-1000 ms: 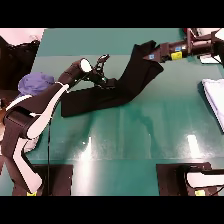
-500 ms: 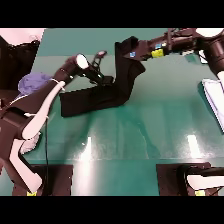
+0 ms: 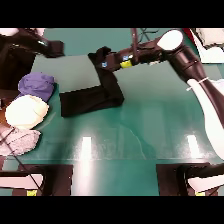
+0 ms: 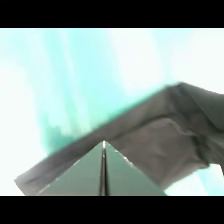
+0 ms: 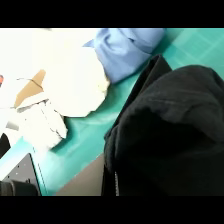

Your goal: Fold the shirts.

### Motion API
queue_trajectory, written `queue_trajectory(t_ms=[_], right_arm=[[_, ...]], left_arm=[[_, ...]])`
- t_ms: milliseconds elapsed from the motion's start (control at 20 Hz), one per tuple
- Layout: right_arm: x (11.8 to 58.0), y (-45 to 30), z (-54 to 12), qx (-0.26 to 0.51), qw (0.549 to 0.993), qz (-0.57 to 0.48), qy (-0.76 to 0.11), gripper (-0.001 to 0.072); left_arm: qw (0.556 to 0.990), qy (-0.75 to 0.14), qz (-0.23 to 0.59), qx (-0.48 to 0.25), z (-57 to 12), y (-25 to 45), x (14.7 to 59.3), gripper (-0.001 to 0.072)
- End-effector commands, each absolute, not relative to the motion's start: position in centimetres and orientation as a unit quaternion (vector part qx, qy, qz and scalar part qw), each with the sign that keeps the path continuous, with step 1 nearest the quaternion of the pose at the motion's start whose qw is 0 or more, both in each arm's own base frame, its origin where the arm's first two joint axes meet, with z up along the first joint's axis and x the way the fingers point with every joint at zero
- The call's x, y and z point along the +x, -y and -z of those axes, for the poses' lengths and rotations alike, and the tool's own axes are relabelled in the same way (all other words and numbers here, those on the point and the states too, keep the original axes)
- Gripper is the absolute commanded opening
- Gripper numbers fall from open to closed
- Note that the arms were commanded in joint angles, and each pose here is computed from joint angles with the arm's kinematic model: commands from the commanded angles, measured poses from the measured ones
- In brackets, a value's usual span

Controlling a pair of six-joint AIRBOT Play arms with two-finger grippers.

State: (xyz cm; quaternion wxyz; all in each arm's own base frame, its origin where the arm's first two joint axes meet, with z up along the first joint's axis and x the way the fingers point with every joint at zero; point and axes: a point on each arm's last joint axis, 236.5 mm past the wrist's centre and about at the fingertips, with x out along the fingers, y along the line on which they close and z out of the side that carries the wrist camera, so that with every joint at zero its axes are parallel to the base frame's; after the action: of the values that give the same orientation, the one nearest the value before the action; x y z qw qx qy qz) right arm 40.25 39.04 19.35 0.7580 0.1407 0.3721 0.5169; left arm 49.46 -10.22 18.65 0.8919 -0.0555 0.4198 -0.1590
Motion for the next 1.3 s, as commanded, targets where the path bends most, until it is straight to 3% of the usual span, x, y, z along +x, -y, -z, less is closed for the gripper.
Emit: queue_trajectory(t_ms=[0,200,250,300,350,550,800,900,1050,1250], right_arm=[[40.3,-43.2,-17.8,0.132,0.768,-0.523,-0.345,0.0017],[40.0,-48.8,-13.3,0.123,0.775,-0.522,-0.334,0.0024],[39.5,-50.2,-11.8,0.106,0.776,-0.529,-0.327,0.0102],[38.6,-51.7,-10.3,0.098,0.770,-0.538,-0.329,0.0360],[37.5,-52.9,-9.1,0.095,0.760,-0.547,-0.336,0.0511],[36.4,-52.6,-10.4,0.060,0.735,-0.588,-0.333,0.0526],[42.3,-39.1,-8.2,0.027,0.756,-0.487,-0.436,0.0525],[44.1,-32.3,-5.4,0.066,0.752,-0.423,-0.501,0.0526],[45.6,-25.7,-1.4,0.153,0.734,-0.363,-0.553,0.0673],[45.9,-24.6,2.6,0.266,0.678,-0.350,-0.589,0.0678]], left_arm=[[0.920,-0.376,0.100,-0.052,-24.0,4.1,47.1,0.0025],[0.921,-0.377,0.095,-0.043,-25.1,2.9,45.4,0.0025],[0.917,-0.384,0.098,-0.041,-24.9,3.1,45.1,0.0025],[0.914,-0.390,0.099,-0.041,-24.6,3.1,44.9,0.0025],[0.913,-0.394,0.100,-0.041,-24.5,3.1,44.8,0.0025],[0.911,-0.398,0.100,-0.040,-24.3,3.1,44.6,0.0025],[0.906,-0.409,0.107,-0.031,-23.9,3.2,44.1,0.0026],[0.904,-0.412,0.107,-0.031,-23.8,3.3,44.0,0.0025],[0.905,-0.410,0.109,-0.032,-23.9,3.3,44.1,0.0025],[0.905,-0.410,0.109,-0.032,-23.9,3.3,44.1,0.0025]])
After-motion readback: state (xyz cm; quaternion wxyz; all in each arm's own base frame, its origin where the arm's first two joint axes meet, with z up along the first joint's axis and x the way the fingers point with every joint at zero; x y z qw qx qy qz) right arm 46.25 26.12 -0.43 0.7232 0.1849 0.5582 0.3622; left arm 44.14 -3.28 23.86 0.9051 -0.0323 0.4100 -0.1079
